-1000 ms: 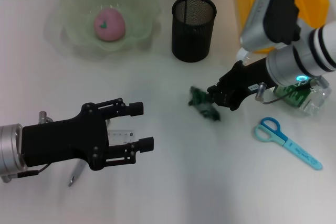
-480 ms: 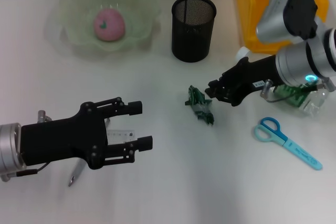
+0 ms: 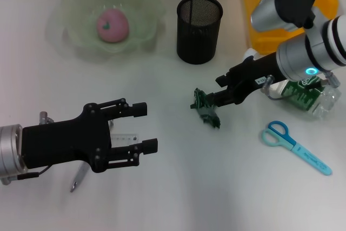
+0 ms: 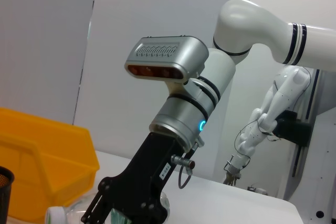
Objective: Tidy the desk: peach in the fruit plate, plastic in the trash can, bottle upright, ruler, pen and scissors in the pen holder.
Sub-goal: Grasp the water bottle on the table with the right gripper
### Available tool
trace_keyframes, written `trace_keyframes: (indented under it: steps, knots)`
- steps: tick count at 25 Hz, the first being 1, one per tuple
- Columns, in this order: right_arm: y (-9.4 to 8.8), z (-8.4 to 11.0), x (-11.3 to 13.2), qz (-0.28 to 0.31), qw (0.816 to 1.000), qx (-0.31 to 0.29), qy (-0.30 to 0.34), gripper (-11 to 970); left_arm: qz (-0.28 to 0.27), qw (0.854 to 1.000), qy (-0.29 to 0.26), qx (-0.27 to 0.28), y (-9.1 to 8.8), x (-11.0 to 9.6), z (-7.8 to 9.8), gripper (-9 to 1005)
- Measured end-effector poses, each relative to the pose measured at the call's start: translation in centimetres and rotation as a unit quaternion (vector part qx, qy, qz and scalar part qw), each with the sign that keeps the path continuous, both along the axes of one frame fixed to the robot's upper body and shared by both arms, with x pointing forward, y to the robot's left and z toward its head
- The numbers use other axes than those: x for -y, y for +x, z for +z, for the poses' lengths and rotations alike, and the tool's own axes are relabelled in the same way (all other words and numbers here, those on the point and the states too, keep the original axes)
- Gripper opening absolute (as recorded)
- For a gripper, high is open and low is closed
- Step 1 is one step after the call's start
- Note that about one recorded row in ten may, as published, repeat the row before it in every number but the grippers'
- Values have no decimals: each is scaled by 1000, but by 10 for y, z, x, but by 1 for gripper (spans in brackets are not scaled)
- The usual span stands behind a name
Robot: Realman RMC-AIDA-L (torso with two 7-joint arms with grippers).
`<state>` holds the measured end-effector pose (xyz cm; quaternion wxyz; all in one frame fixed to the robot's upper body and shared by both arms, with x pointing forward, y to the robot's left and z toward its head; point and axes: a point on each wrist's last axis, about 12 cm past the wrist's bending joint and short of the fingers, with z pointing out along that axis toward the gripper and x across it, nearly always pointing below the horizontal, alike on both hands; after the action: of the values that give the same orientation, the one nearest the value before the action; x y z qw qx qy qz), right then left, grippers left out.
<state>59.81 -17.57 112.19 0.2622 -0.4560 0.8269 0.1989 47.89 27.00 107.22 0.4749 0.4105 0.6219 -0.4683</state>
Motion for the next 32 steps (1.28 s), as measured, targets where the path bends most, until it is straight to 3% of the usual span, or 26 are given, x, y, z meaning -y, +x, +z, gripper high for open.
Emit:
trace_keyframes:
  steps: [9,32]
  knots:
    - [5,-8,-9,-5,1000,-14,-2,523,5,1000,4,1,2,0,0,758]
    - [5,-24,-30,16,999,-21,-25,448,10,1000,8,2,4,0,-1,758]
